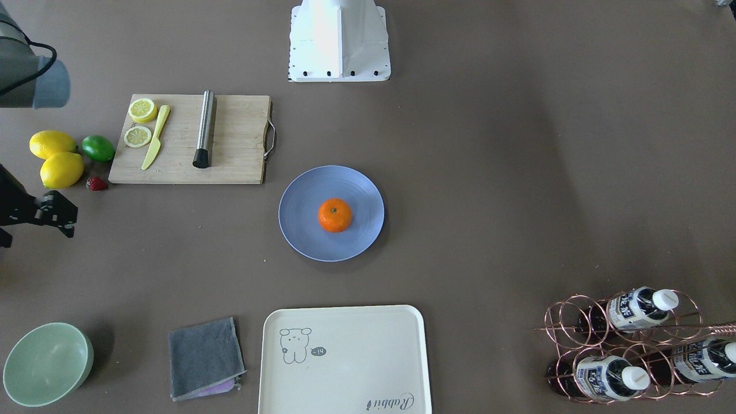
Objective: Pick orange to plate
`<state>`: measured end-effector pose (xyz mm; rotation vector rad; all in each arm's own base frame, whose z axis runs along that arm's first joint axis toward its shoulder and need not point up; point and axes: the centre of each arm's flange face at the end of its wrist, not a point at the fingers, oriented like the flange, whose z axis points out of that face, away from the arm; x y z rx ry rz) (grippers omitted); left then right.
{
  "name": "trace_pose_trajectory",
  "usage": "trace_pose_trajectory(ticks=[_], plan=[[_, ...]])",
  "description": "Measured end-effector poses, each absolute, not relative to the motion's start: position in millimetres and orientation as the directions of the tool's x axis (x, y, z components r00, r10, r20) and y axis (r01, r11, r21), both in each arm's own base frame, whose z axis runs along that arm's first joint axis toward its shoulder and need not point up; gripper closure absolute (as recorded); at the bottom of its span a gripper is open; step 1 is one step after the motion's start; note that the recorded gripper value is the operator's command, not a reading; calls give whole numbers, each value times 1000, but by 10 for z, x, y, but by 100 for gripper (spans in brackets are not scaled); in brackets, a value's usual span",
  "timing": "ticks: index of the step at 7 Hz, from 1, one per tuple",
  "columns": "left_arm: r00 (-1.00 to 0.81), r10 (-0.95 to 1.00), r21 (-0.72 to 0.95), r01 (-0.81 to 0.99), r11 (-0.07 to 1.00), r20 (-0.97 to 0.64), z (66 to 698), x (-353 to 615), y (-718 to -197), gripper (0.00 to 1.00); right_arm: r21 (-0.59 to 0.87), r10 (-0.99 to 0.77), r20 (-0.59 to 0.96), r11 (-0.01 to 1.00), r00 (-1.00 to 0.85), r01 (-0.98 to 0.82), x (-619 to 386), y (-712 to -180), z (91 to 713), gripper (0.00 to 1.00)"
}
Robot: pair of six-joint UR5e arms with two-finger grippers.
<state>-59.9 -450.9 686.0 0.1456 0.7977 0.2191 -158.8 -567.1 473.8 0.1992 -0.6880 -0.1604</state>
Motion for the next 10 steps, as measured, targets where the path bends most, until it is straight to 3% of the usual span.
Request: trace_pose_trajectory(ticks=[4,7,10], plan=[[676,252,211,-144,967,-692,6866,-577,-4556,1,212,-202,623,974,755,85,222,-4978,6039,0],[676,251,210,-144,967,-692,6874,-577,-4554,1,67,-93,635,996,767,65,393,-4644,6808,0],[678,247,205,-143,968,-693,6898,-584,-4531,1,1,-58,660,997,749,76,312,-4635,6957,0]])
